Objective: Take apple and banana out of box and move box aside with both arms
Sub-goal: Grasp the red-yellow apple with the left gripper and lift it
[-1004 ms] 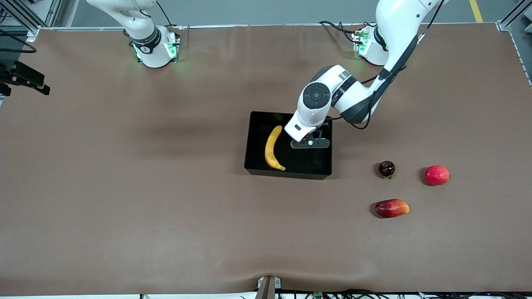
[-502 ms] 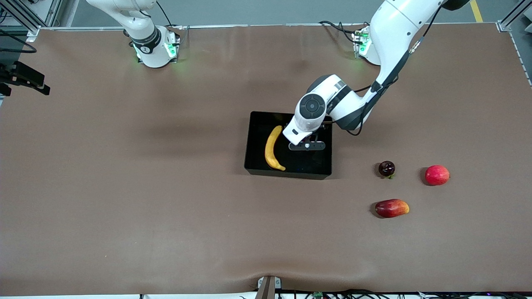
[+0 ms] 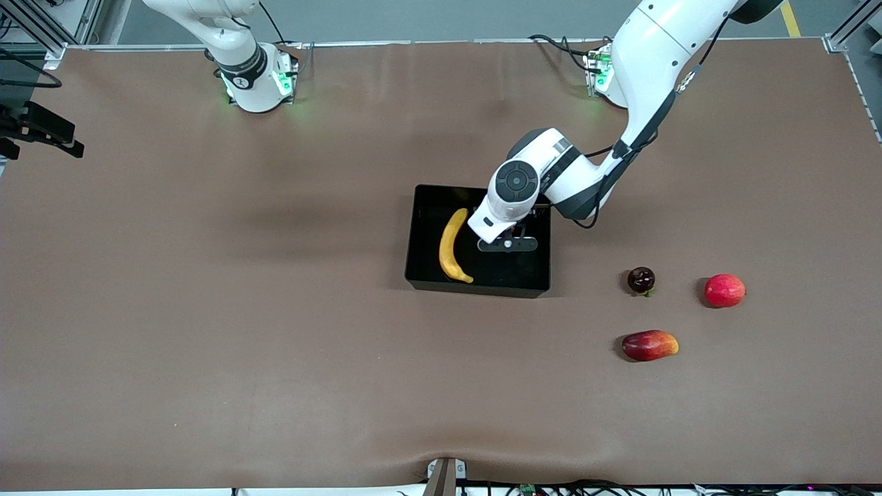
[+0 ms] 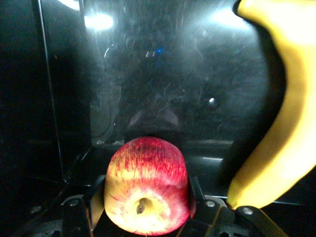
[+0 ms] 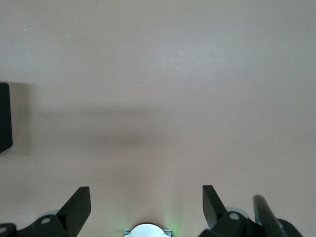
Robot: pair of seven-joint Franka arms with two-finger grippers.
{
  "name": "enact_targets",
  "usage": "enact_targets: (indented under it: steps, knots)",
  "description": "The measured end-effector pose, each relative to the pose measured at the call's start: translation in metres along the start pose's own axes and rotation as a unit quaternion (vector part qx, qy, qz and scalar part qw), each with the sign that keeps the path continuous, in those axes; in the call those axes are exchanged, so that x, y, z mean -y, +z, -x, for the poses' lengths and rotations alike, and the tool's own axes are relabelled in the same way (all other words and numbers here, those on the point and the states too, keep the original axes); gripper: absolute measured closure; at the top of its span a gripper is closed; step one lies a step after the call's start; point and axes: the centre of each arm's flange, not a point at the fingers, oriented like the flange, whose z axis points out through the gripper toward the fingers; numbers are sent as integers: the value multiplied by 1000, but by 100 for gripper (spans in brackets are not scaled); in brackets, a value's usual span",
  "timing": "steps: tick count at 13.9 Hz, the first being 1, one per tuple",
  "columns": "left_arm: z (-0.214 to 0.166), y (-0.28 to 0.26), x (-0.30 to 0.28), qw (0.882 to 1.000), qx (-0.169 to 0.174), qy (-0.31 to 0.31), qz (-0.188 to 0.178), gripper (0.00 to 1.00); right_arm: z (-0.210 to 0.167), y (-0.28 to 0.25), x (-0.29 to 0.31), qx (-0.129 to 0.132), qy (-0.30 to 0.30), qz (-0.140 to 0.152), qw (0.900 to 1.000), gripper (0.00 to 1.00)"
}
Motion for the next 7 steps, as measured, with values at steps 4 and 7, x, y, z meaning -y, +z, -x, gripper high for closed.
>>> enact_targets:
  steps: [4,7]
  knots:
    - [-21,-85,7,1000,-24,-14,-11,30,-3,4,6,4,-7,-1,1000,0]
    - [-35,-165,41,998,-43,-31,-22,30,-32,52,22,52,-24,-3,998,0]
